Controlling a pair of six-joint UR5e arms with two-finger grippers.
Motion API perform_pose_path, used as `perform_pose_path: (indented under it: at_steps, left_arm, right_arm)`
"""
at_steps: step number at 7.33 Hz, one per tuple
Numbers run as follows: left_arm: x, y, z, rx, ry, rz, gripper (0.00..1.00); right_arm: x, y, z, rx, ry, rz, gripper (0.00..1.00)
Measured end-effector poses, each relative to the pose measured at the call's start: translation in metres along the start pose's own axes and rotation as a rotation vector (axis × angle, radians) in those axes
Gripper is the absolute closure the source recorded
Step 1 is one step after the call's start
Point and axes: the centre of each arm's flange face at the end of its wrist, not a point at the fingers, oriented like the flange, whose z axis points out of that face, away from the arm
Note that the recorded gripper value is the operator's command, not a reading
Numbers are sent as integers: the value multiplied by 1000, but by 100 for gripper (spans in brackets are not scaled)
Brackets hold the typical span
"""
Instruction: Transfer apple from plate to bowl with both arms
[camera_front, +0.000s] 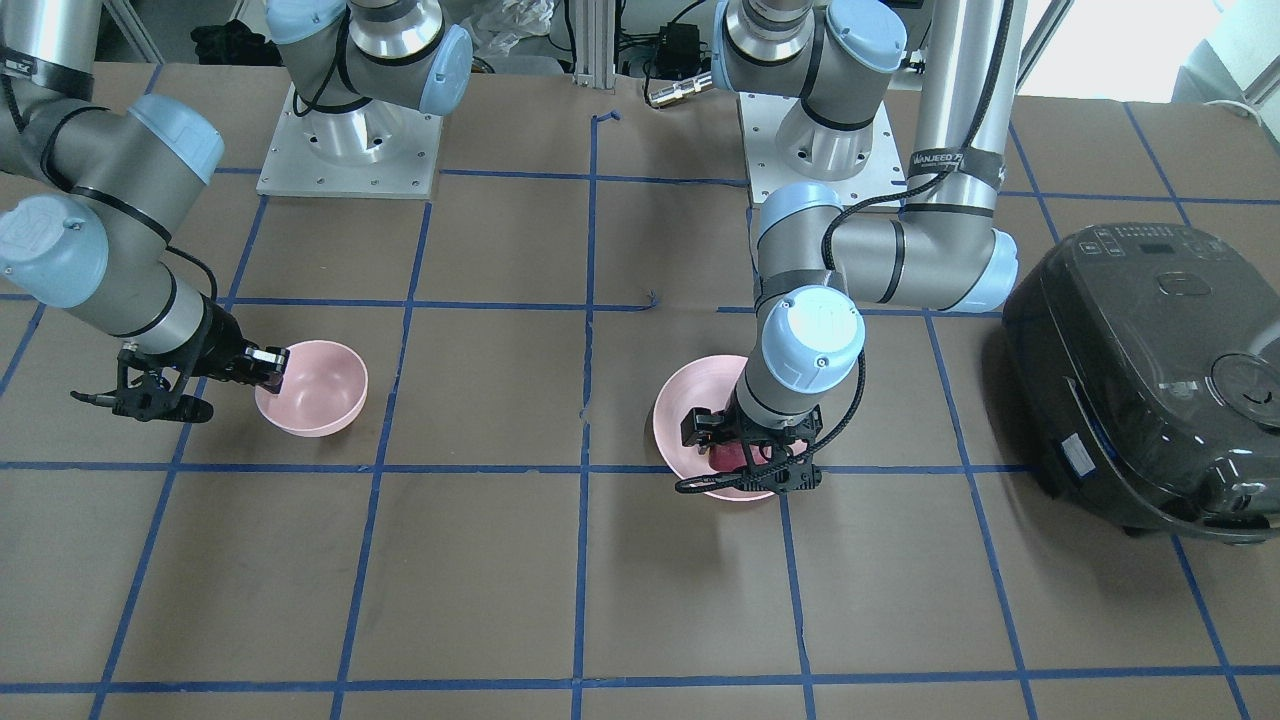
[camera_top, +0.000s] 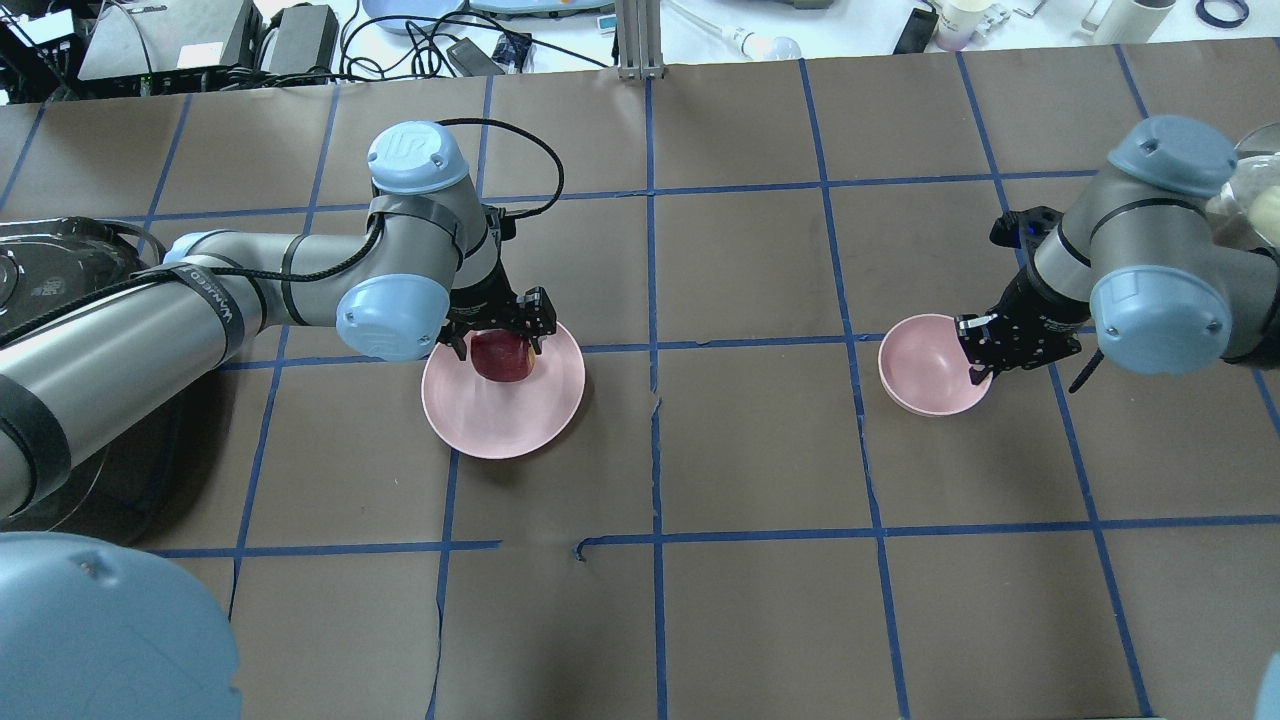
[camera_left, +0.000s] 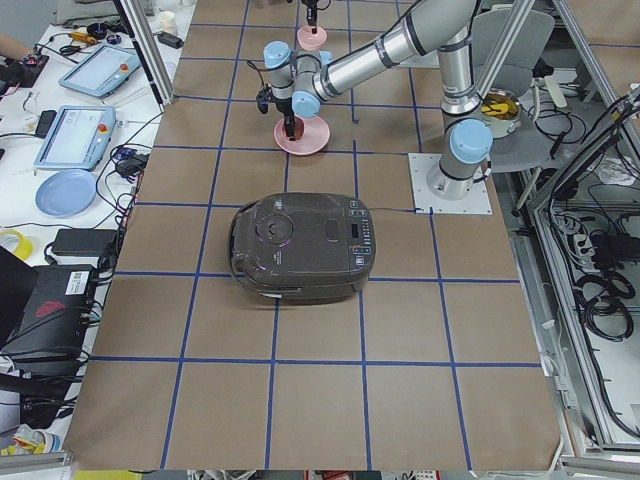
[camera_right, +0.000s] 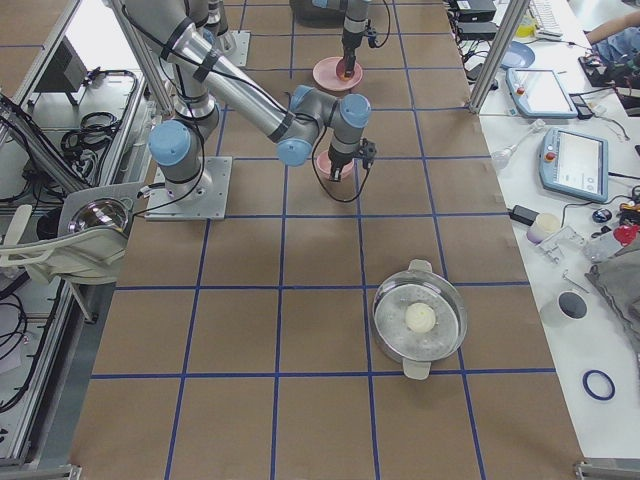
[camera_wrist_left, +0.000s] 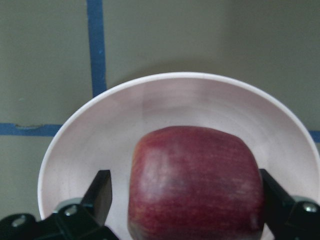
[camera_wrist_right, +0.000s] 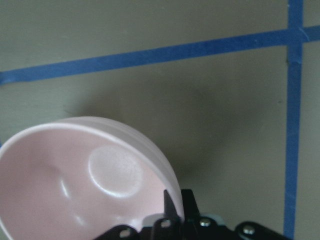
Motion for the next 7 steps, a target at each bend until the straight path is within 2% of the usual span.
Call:
perform_pose_path:
  at_steps: [1, 2, 4, 5, 6, 7]
  left_arm:
    - [0, 0, 1, -1, 0, 0, 3]
    - [0, 0, 1, -1, 1, 1, 11]
    - [0, 0, 2, -1, 1, 8, 45]
    - [0, 0, 2, 0, 0, 13, 57]
    - [0, 0, 0, 3, 0, 28, 63]
    - [0, 0, -7, 16, -2, 50, 64]
  right_arm:
    - [-21, -1, -2, -1, -35, -31, 100]
    - [-46, 1, 1, -6, -73, -62, 100]
    - [-86, 8, 17, -34, -167, -86, 100]
    - [-94, 13, 32, -65, -194, -81, 100]
    - [-96, 17, 46, -91, -208, -76, 100]
    - [-99, 21, 53, -108, -213, -73, 100]
